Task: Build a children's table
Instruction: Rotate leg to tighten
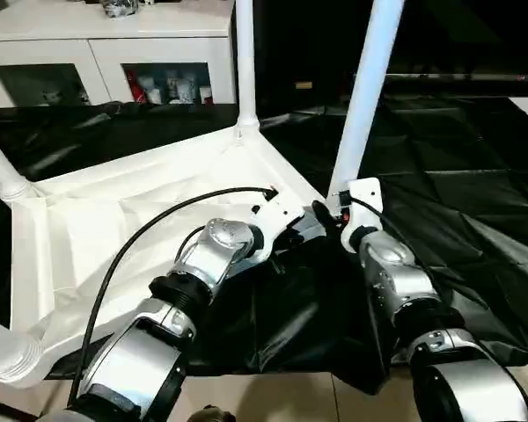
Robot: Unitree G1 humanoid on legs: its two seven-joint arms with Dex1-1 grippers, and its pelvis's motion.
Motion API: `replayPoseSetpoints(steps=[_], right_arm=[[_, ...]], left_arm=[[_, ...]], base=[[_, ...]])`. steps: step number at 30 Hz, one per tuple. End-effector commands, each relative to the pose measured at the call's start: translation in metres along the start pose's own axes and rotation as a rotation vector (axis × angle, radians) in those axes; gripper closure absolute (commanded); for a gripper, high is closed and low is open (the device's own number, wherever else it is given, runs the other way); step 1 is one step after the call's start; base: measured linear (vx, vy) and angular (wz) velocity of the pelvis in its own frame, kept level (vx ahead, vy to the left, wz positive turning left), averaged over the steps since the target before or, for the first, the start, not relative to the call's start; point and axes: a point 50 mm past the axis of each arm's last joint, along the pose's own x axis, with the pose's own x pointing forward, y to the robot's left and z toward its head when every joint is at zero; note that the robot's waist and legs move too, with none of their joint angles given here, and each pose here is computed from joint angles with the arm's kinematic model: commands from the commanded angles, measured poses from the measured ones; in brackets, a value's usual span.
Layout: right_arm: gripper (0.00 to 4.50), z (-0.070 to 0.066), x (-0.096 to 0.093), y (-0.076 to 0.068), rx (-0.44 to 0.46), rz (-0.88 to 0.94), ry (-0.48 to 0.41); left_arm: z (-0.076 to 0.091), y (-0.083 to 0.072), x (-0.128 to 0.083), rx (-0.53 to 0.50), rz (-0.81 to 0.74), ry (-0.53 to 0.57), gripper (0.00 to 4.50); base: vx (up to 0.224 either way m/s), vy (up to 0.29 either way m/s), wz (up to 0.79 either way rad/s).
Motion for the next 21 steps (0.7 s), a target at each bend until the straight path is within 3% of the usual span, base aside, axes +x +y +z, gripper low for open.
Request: replayPoseSetpoints(steps=[1, 6, 7, 11, 16, 21], right_arm=[[0.85, 0.001, -0.002, 0.001, -0.003, 0.059, -0.020], [0.42, 0.017, -0.011, -0.012, -0.079, 0.162, -0.092], [0.24, 0.019, -0.016, -0.013, -0.111, 0.249, -0.086], [0.24, 0.017, -0.035, -0.016, -0.246, 0.502, -0.029], [0.24, 0.020, -0.049, -0.024, -0.277, 0.622, -0.011], [0.24, 0.021, -0.056, -0.022, -0.289, 0.706, 0.001]], left_arm=[[-0.002, 0.004, -0.002, 0.013, 0.025, -0.017, 4.50], [-0.007, 0.008, -0.011, 0.033, 0.003, -0.033, 4.50], [-0.007, 0.009, -0.014, 0.042, -0.006, -0.044, 4.50], [-0.010, 0.010, -0.025, 0.061, -0.073, -0.082, 4.50], [-0.011, 0.001, -0.040, 0.075, -0.254, -0.133, 4.50], [-0.016, -0.007, -0.053, 0.095, -0.384, -0.117, 4.50]], base=[[0.000, 0.000, 0.00], [0.000, 0.000, 0.00], [0.000, 0.000, 0.00], [0.000, 0.000, 0.00], [0.000, 0.000, 0.00], [0.000, 0.000, 0.00]])
